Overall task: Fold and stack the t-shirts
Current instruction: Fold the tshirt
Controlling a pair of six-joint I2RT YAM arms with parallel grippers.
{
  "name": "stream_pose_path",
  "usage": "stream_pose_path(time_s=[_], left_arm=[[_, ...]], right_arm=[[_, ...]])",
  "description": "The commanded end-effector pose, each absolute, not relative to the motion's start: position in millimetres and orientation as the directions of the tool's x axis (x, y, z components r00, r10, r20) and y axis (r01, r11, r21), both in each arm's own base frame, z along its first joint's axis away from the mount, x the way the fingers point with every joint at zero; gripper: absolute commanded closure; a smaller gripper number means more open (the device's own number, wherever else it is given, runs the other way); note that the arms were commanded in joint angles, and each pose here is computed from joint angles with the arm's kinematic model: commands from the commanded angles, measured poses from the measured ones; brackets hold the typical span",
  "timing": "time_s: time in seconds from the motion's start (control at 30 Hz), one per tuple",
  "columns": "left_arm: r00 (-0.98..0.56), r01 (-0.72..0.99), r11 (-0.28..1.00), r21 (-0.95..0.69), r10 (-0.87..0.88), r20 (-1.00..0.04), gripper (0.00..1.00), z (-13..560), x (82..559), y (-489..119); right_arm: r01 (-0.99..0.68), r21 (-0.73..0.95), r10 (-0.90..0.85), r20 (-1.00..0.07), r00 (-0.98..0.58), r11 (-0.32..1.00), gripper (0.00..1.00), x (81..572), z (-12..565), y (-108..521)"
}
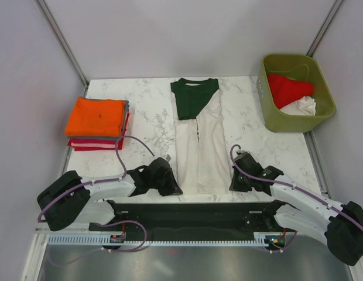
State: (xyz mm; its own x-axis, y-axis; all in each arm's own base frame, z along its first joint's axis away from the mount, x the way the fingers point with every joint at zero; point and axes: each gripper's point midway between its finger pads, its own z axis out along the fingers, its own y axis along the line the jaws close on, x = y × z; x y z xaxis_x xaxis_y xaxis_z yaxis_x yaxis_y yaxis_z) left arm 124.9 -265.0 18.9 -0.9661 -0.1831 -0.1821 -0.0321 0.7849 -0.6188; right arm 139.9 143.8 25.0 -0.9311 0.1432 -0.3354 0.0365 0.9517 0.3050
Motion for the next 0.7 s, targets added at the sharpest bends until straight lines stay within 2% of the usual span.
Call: stream_pose_path(time_s=[0.0, 0.07, 0.2, 0.33, 0.5, 0.67], left_arm=[[-0.958, -0.052, 0.761, -0.647, -0.222, -0.183, 0.98, 25, 129, -270], [-0.955, -0.053, 0.735, -0.676, -0.235, -0.182, 0.98, 36, 129, -273], [-0.942, -0.013, 0.677, -0.736, -0.255, -0.219, 0.98, 68, 138, -282], [-0.931, 0.016, 0.674, -0.738, -0.260, -0.258, 0.98, 91, 152, -283], [-0.912, 0.004, 0.612, -0.791, -0.323, -0.254, 0.98, 116, 191, -285], [-0.862, -0.024, 0.622, -0.782, -0.409, -0.299, 0.98, 126, 244, -267]], right_arm=[[0.001, 0.350, 0.142, -0.380, -0.914, 0.937, 1.00, 148, 50, 153], [-0.007, 0.351, 0.140, -0.390, -0.910, 0.936, 1.00, 150, 58, 154], [-0.019, 0.352, 0.167, -0.489, -0.856, 0.936, 1.00, 174, 93, 156], [-0.011, 0.322, 0.189, -0.581, -0.792, 0.947, 1.00, 200, 119, 153], [0.012, 0.291, 0.208, -0.656, -0.726, 0.957, 1.00, 245, 147, 155], [0.048, 0.278, 0.234, -0.690, -0.685, 0.959, 1.00, 298, 163, 152]])
